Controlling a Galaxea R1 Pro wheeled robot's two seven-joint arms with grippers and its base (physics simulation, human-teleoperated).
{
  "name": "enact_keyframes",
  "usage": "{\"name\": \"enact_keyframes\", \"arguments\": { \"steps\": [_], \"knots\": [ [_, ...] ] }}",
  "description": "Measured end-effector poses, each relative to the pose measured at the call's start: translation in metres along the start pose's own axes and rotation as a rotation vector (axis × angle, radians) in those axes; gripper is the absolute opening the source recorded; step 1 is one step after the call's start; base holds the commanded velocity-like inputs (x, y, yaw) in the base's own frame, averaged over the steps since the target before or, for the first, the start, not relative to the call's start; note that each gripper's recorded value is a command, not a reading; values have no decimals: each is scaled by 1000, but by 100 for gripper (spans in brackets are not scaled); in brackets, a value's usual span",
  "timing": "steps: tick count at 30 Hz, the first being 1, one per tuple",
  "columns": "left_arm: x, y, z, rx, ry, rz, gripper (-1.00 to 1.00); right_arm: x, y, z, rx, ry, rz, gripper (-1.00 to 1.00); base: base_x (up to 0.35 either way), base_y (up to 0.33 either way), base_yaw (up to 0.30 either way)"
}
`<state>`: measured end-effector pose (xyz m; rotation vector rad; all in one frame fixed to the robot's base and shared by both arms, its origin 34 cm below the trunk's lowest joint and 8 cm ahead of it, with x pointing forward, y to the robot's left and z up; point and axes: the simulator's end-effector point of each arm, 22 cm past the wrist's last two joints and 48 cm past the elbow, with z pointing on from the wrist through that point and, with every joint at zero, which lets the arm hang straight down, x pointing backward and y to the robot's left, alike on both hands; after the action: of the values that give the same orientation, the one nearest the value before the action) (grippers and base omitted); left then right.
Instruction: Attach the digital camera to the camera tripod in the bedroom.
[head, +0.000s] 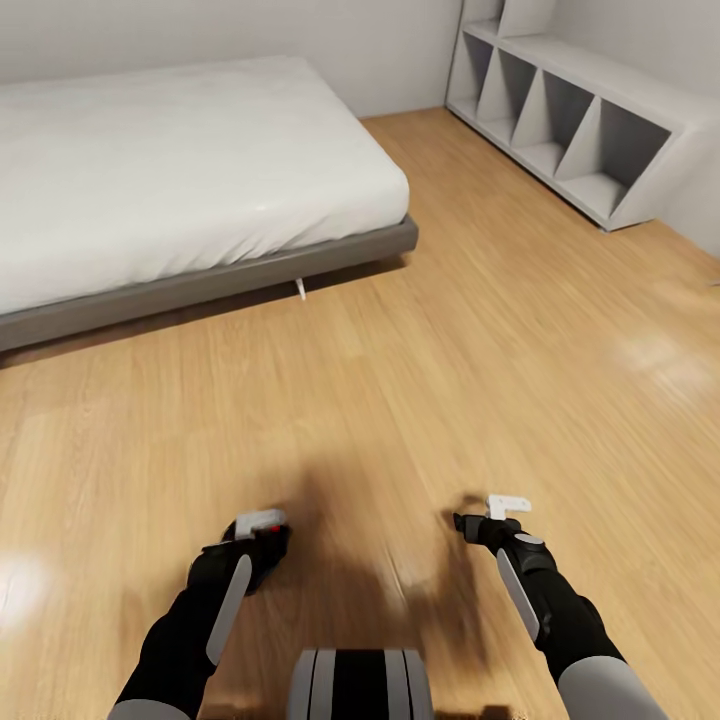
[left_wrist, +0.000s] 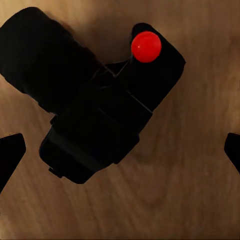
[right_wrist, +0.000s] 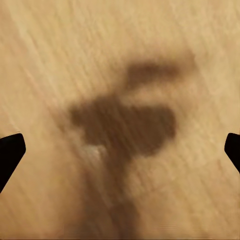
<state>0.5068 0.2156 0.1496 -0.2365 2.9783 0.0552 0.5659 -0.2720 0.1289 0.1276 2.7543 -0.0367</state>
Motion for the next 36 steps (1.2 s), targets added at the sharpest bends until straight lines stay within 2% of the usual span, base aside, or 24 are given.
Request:
{"name": "enact_keyframes", "arguments": {
  "steps": [28,36],
  "knots": [
    [48,8,42,-28,112,9,100,62,-4,35,10,114,-5,100,0,0,0],
    [55,19,46,-78,129,14,100,68,-4,38,11,123,-5,100,0,0,0]
  ]
}}
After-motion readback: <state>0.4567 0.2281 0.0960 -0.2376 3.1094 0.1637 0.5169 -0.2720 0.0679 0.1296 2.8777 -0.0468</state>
